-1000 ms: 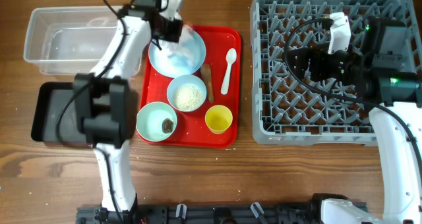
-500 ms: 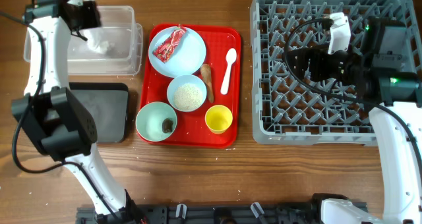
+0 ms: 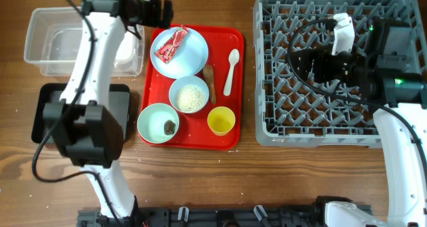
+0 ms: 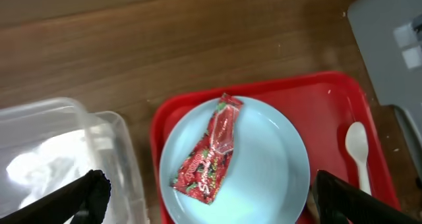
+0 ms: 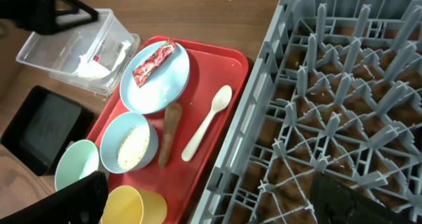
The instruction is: Sort waste into correct bins and load items into the dishwasher rack
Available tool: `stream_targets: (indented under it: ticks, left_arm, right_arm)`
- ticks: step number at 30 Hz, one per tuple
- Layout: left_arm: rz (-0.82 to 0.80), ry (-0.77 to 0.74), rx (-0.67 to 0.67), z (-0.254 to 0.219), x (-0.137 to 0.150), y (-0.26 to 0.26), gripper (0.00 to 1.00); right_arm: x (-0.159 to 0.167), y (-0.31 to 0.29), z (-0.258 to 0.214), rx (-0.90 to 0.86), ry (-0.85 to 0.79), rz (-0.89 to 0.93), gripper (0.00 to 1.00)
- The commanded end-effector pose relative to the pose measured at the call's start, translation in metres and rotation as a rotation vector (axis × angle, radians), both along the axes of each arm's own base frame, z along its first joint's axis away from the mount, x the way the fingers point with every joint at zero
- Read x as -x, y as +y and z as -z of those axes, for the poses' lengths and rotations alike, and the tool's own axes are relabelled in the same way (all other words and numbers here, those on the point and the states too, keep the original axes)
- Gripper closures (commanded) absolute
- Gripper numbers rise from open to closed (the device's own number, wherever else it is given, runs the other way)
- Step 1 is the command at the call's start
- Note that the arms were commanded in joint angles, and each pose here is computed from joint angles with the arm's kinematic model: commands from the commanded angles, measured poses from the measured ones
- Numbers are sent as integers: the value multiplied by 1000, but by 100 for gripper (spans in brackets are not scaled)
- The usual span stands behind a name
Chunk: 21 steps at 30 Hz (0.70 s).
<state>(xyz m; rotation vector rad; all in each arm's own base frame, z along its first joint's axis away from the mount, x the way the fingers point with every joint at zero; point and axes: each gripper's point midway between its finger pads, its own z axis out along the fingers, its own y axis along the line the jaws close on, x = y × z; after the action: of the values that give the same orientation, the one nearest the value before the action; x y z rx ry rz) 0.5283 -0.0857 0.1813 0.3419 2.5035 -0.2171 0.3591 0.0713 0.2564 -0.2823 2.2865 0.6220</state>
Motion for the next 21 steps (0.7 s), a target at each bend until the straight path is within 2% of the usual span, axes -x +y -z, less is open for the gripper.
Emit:
stream_targets:
  ticks: [1, 2, 7, 16, 17, 19, 20, 21]
  left_arm:
    - [198, 85, -80, 68, -2, -32, 0]
    - [261, 110, -107, 89, 1, -42, 0]
    - [273, 201, -114, 143, 4, -47, 1]
    - [241, 254, -153, 191, 0, -35, 1]
    - [241, 266, -153, 196, 1, -35, 9]
    - [234, 276, -150, 198, 3, -35, 43]
    - [217, 281, -142, 198, 3, -35, 80]
    - [213, 286, -140, 198, 4, -35, 91]
  right_arm:
    - [-2, 4, -3, -17, 2, -10, 0]
    - [-2, 4, -3, -17, 2, -10, 0]
    - [-2, 4, -3, -16, 2, -10, 0]
    - [-1, 4, 7, -19, 37, -9, 0]
    - [-1, 4, 9, -19, 40, -10, 0]
    - [-2, 4, 10, -20, 45, -10, 0]
    - [-2, 4, 11, -20, 46, -10, 0]
    - [-2, 4, 11, -19, 46, -10, 0]
